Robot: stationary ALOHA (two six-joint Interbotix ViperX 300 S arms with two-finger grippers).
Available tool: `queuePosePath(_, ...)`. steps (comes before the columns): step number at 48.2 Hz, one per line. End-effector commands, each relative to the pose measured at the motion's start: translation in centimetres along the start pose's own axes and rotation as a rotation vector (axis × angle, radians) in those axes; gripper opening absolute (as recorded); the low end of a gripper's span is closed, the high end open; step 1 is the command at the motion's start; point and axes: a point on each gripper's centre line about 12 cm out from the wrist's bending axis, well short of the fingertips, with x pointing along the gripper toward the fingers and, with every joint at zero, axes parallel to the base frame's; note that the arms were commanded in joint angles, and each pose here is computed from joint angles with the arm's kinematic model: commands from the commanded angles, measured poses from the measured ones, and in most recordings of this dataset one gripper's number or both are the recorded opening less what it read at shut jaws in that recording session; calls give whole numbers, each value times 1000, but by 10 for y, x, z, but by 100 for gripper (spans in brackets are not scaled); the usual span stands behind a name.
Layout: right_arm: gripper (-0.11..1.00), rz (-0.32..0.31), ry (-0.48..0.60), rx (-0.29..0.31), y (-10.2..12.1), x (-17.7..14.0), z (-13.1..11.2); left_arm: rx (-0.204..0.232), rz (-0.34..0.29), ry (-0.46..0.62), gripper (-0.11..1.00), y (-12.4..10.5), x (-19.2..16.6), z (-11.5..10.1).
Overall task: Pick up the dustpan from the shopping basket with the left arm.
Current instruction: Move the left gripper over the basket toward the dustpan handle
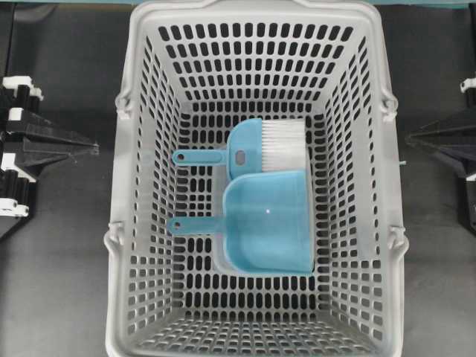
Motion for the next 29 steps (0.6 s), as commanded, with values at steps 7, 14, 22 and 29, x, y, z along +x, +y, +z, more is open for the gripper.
queuePosePath(7, 0, -17, 4, 17, -3, 1, 1, -2, -3, 34, 0, 0, 13, 34)
queuePosePath(14, 0, -17, 38, 19, -3, 1, -1, -17, 5, 136, 0, 1, 28, 53)
queuePosePath(22, 0, -16, 129, 16, -3, 3, -1, -15, 5, 276, 0, -1, 53, 70)
queuePosePath(29, 0, -14, 205, 17, -2, 4, 5, 0, -22, 446, 0, -9, 75, 70)
